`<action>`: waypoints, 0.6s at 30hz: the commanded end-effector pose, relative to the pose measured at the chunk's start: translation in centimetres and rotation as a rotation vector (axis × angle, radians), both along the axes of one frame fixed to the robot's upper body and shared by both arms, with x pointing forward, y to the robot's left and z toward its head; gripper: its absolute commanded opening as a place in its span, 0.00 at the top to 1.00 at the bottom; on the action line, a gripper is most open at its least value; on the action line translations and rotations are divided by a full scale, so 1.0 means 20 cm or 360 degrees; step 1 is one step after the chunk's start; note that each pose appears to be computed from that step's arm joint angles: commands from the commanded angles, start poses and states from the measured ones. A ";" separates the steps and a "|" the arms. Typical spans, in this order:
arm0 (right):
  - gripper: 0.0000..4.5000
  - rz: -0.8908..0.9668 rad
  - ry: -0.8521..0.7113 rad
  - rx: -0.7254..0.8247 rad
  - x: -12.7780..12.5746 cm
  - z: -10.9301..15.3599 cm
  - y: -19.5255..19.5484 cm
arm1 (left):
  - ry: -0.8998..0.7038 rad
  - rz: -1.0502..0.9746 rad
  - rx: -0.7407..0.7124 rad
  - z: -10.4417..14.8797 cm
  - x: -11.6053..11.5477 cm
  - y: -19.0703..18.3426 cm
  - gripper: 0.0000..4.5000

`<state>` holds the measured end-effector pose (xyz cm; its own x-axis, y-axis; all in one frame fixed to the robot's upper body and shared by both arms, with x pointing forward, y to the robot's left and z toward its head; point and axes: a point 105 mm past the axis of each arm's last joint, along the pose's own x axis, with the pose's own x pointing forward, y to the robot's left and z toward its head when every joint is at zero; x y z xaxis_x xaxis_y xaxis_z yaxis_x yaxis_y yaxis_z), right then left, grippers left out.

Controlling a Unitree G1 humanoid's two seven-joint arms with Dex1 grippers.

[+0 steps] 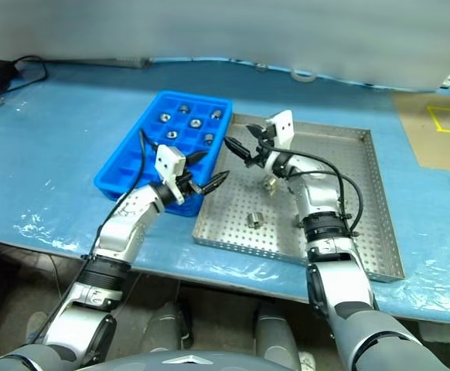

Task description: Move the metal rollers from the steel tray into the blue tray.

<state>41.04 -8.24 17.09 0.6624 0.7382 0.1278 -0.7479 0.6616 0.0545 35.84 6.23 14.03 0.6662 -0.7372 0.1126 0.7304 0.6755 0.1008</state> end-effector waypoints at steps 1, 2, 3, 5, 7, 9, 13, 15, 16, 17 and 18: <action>0.00 0.0042 -0.0083 0.0031 0.00 0.09 0.04 | -0.0094 -0.0002 -0.0003 0.08 -0.01 0.01 0.00; 0.00 0.0055 -0.0083 0.0034 0.00 0.09 0.04 | -0.0099 -0.0002 0.0003 0.09 -0.01 0.02 0.00; 0.00 0.0072 -0.0080 0.0034 0.00 0.08 0.06 | -0.0103 0.0002 0.0007 0.10 -0.01 0.03 0.00; 0.00 0.0101 -0.0067 0.0032 0.00 0.07 0.07 | -0.0108 0.0014 0.0031 0.10 -0.01 0.06 0.00; 0.00 0.0112 -0.0046 0.0010 0.00 0.05 0.07 | -0.0124 0.0032 0.0059 0.10 -0.01 0.08 0.00; 0.00 0.0125 -0.0033 -0.0029 0.00 0.03 0.06 | -0.0134 0.0066 0.0042 0.12 -0.01 0.09 0.00; 0.00 0.0177 -0.0032 -0.0107 0.01 0.04 0.06 | -0.0112 0.0097 0.0019 0.10 -0.03 0.11 0.00; 0.00 0.0160 -0.0056 -0.0134 0.03 0.06 0.03 | -0.0104 0.0083 0.0029 0.09 -0.03 0.10 0.00; 0.00 0.0144 -0.0075 -0.0154 0.03 0.08 0.01 | -0.0098 0.0077 0.0020 0.10 -0.02 0.11 0.00; 0.00 0.0133 -0.0087 -0.0166 0.04 0.09 -0.01 | -0.0092 0.0070 0.0009 0.10 -0.01 0.11 0.00; 0.00 0.0111 -0.0097 -0.0166 0.04 0.10 -0.04 | -0.0081 0.0043 0.0007 0.10 0.00 0.11 0.00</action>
